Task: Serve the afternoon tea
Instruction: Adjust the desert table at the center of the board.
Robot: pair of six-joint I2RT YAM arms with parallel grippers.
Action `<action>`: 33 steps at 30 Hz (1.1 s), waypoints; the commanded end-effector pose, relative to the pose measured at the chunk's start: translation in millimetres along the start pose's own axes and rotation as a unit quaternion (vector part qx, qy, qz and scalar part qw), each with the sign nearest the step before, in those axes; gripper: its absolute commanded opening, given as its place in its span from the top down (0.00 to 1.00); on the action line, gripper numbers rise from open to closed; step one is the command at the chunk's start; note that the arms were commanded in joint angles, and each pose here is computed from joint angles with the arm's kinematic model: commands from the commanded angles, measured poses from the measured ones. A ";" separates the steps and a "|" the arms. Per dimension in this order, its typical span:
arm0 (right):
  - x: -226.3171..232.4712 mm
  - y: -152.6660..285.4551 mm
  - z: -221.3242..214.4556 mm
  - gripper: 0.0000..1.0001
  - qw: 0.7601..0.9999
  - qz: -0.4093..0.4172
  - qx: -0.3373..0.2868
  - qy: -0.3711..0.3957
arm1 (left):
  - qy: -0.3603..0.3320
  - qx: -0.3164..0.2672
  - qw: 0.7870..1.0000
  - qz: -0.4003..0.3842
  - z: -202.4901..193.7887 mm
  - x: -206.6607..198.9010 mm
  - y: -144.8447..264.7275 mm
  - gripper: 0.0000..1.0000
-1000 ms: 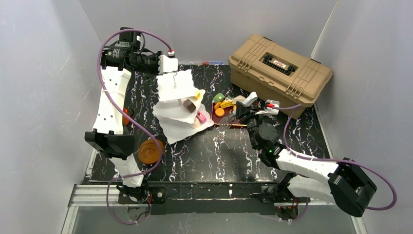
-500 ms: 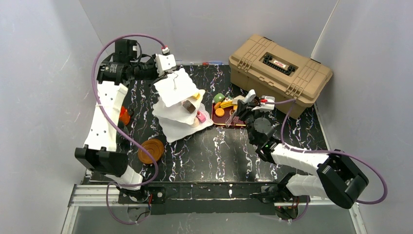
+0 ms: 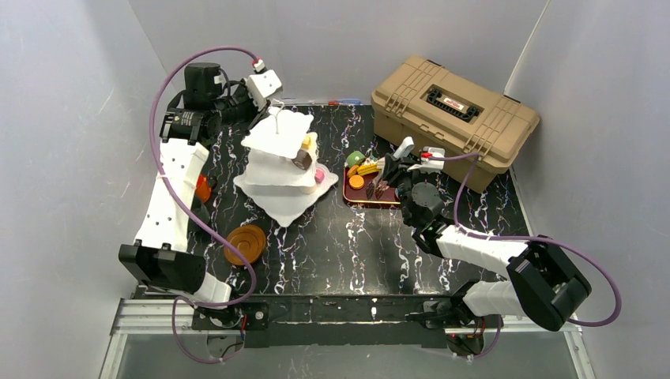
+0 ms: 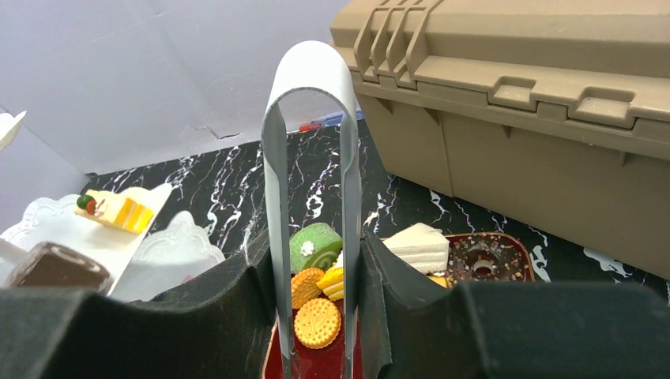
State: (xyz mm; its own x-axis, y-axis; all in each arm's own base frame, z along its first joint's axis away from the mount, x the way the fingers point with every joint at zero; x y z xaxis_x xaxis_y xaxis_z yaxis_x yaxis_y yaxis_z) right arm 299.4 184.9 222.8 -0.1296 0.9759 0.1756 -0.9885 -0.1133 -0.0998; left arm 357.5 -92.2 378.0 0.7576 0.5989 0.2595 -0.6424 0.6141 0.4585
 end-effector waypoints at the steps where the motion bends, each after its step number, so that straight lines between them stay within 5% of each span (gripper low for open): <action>1: 3.0 -5.7 27.9 0.78 0.999 -0.003 -0.047 -0.027 | 0.039 -0.072 0.995 0.057 33.6 10.7 16.6 1.00; 18: -5.0 -7.6 25.8 0.78 0.999 -0.010 -0.046 -0.016 | 0.192 -0.114 0.969 0.106 29.1 0.1 23.8 1.00; 28: -6.5 -17.4 25.8 0.78 0.999 -0.009 -0.049 -0.007 | 0.209 -0.102 0.969 0.079 15.0 -21.5 29.3 1.00; 33: 0.2 -28.7 25.9 0.78 0.999 0.000 -0.053 0.007 | 0.211 -0.089 0.971 0.062 3.8 -36.3 33.8 0.61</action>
State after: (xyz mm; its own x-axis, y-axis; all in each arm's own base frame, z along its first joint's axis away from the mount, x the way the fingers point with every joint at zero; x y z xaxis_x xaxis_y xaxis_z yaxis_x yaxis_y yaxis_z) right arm 313.8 175.3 214.7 -0.1019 0.9858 0.1333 -0.9919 -0.0905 -0.0892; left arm 329.8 -92.2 369.6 0.5406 0.8360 -0.0941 -0.7705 0.5368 0.3438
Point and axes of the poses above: each gripper's point midway between its finger pads, its own y axis back along the fingers, its own x axis along the line the jaws close on, z = x × y, the point moved 5 cm from there along y, back along the fingers, and after that the axes turned 10 degrees about y, right-handed, at the moved point
